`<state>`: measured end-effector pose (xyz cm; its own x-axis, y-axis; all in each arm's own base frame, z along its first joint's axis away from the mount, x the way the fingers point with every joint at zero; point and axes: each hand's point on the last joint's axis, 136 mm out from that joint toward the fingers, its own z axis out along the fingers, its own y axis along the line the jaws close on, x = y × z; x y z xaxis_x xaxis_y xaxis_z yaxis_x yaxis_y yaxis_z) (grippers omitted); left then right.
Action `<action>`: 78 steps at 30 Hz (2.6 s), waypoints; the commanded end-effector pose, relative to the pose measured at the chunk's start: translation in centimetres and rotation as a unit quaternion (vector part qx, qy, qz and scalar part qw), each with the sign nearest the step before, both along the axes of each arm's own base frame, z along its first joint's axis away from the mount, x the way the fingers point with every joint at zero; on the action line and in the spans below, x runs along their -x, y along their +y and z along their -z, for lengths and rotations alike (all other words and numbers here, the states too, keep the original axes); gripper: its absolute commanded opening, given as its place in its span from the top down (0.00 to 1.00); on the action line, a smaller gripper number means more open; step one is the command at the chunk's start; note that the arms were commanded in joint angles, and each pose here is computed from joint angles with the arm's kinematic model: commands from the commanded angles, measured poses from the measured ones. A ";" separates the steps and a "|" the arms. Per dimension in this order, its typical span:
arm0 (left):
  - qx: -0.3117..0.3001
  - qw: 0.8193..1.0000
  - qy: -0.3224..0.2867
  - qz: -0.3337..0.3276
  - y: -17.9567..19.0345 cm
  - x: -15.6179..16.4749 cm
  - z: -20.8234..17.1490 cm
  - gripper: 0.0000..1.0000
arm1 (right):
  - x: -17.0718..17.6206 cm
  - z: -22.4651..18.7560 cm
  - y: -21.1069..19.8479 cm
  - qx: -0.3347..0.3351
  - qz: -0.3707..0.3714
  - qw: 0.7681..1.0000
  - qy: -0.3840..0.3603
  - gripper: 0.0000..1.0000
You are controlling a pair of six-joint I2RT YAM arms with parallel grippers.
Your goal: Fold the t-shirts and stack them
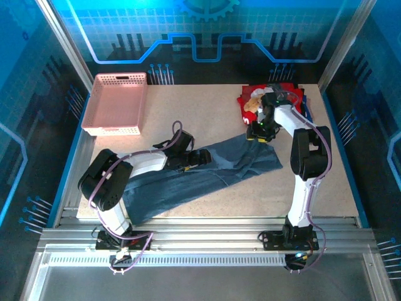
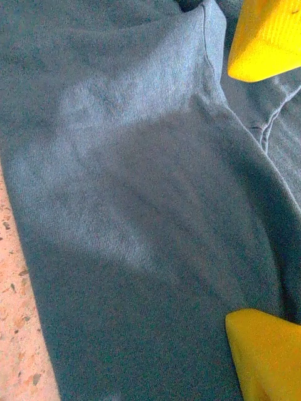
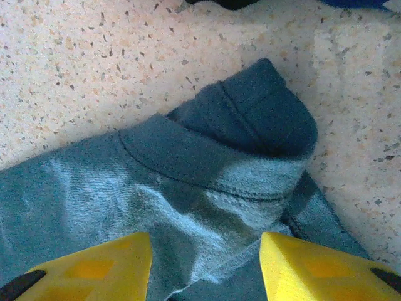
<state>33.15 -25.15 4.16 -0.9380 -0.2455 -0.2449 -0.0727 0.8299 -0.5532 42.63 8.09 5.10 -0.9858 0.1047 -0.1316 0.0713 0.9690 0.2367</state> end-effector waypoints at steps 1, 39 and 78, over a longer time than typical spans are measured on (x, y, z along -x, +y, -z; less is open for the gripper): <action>-0.014 1.000 0.002 0.010 0.5 0.5 0.4 0.05 | -0.4 0.5 0.8 -0.006 -0.013 1.000 -0.001 0.53; -0.067 0.997 0.032 0.018 2.1 2.8 2.5 0.05 | -10.6 -3.1 2.1 0.024 -0.016 0.996 -0.088 0.54; -0.170 0.944 0.102 -0.262 20.9 6.0 3.9 0.05 | 6.0 5.0 6.1 0.010 0.051 0.995 0.090 0.47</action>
